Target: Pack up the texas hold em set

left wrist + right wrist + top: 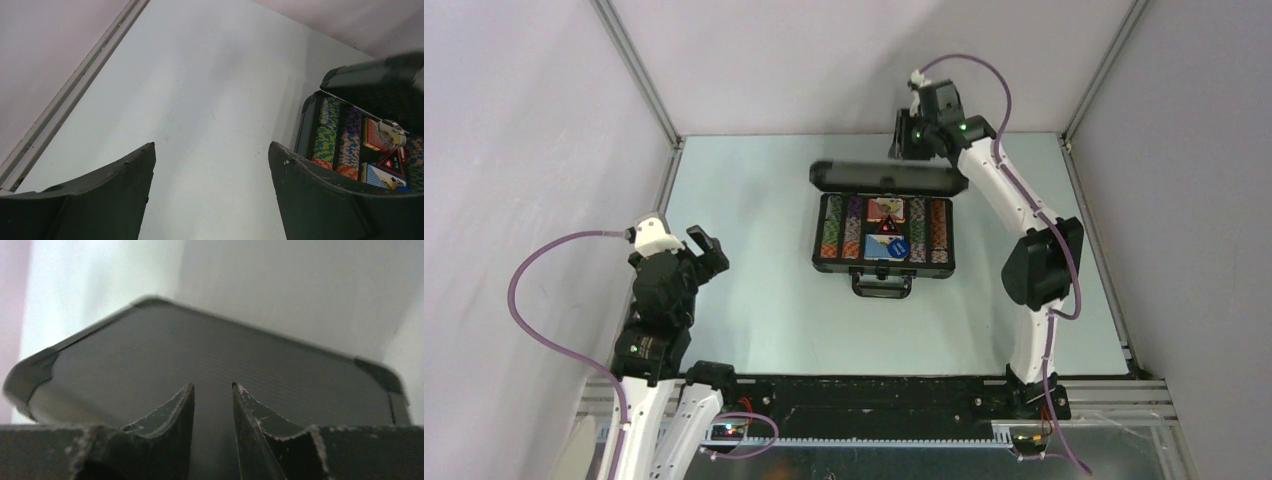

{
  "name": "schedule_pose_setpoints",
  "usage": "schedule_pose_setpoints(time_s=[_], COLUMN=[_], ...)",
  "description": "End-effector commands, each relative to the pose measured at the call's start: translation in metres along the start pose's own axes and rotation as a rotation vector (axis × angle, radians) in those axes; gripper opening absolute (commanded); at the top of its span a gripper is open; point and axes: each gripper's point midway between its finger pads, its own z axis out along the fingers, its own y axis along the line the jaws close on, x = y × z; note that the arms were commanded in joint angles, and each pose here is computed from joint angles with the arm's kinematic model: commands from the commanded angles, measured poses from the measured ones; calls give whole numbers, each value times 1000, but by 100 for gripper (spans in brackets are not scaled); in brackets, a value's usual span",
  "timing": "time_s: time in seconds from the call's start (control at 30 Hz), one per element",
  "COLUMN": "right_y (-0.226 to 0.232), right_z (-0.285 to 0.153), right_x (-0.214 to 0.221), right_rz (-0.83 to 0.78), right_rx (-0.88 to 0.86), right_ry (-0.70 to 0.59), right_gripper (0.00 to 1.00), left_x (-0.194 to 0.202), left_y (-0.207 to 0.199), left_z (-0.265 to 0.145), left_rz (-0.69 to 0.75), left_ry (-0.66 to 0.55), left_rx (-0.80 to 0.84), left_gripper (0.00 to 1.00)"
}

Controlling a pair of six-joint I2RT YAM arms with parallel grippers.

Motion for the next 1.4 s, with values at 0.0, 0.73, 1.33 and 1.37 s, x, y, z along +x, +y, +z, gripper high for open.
schedule_pose_setpoints(time_s=[0.0, 0.73, 1.33, 1.37], right_y=[8, -8, 11, 8], right_z=[-28, -119, -140, -135], right_x=[66, 136, 210, 232], right_rz=[9, 49, 186, 176], right_rx=[-8, 52, -231, -259], right_ry=[192, -30, -186, -161], right_gripper=[38, 40, 51, 54], left_x=[-2, 11, 57, 62], left_y=[-3, -58, -134, -133], left_z=[3, 16, 24, 24], left_rz=[21, -47, -68, -65], left_ry=[-11, 152, 280, 291], left_rx=[14, 179, 338, 339], left_gripper=[88, 81, 82, 82])
